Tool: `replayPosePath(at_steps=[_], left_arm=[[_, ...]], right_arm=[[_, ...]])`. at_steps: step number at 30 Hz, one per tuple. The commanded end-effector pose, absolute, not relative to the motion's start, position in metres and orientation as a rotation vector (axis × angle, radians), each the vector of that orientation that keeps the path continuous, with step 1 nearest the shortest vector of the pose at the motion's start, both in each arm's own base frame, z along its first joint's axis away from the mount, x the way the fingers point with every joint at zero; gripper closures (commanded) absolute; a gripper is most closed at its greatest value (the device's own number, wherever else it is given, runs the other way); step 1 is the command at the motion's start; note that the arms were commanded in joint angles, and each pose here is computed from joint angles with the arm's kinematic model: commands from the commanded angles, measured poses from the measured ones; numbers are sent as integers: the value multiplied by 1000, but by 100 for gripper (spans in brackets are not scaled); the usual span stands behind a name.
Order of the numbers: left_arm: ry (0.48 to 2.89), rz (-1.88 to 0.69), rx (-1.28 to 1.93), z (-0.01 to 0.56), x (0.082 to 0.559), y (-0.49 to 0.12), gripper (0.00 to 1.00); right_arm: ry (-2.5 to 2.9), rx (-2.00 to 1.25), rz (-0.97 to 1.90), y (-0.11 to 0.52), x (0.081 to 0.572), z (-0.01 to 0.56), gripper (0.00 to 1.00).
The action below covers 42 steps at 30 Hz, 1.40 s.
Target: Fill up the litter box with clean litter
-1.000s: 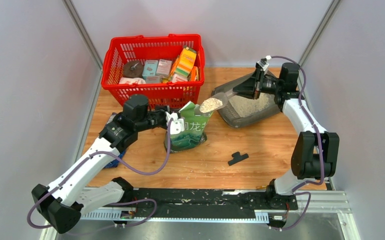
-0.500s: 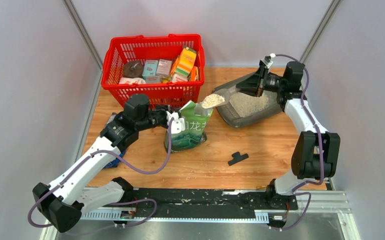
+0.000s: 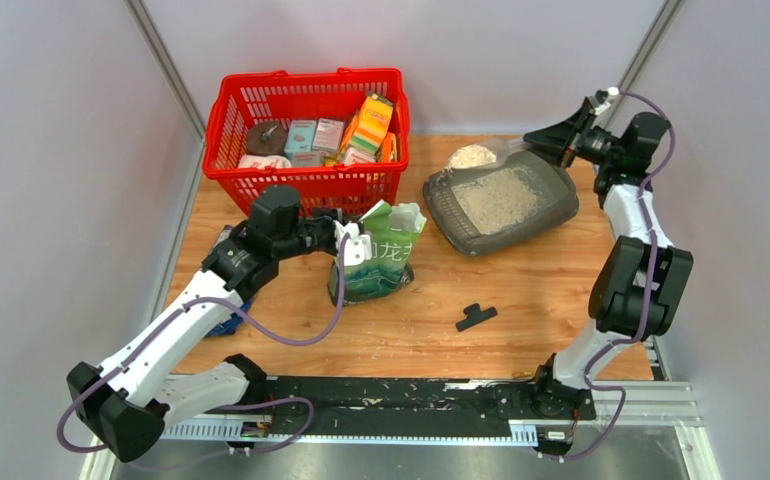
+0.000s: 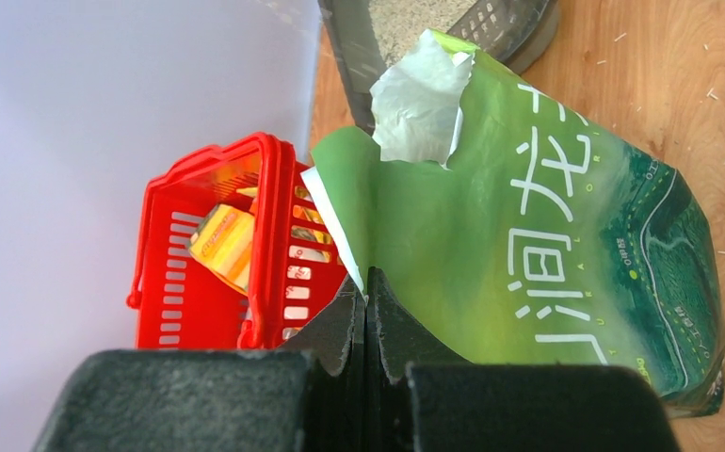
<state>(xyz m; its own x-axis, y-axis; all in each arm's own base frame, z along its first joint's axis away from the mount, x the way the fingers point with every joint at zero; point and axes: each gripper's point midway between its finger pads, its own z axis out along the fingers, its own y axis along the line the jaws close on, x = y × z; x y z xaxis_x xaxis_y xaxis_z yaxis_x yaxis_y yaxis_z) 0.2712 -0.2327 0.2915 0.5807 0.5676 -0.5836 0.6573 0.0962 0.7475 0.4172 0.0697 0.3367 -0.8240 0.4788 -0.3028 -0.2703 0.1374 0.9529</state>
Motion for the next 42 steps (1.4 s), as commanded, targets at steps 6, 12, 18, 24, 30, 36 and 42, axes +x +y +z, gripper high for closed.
replayPosePath(at_steps=[6, 12, 18, 24, 30, 36, 42], left_arm=[[861, 17, 1461, 373, 279, -238, 100], [868, 29, 1469, 373, 277, -235, 100], [880, 35, 1469, 372, 275, -232, 100], [885, 22, 1475, 366, 272, -232, 100], [878, 6, 1473, 362, 268, -232, 100], [865, -36, 1462, 358, 262, -235, 100], [880, -81, 1422, 358, 256, -235, 100]], right_arm=[[1744, 322, 1509, -29, 465, 321, 100], [1813, 416, 1309, -74, 483, 277, 100], [1917, 424, 950, -101, 487, 242, 100], [1925, 358, 611, -118, 487, 250, 100], [1899, 211, 296, -127, 483, 272, 100], [1898, -166, 7, -86, 477, 285, 100], [1898, -337, -70, -45, 460, 283, 100]])
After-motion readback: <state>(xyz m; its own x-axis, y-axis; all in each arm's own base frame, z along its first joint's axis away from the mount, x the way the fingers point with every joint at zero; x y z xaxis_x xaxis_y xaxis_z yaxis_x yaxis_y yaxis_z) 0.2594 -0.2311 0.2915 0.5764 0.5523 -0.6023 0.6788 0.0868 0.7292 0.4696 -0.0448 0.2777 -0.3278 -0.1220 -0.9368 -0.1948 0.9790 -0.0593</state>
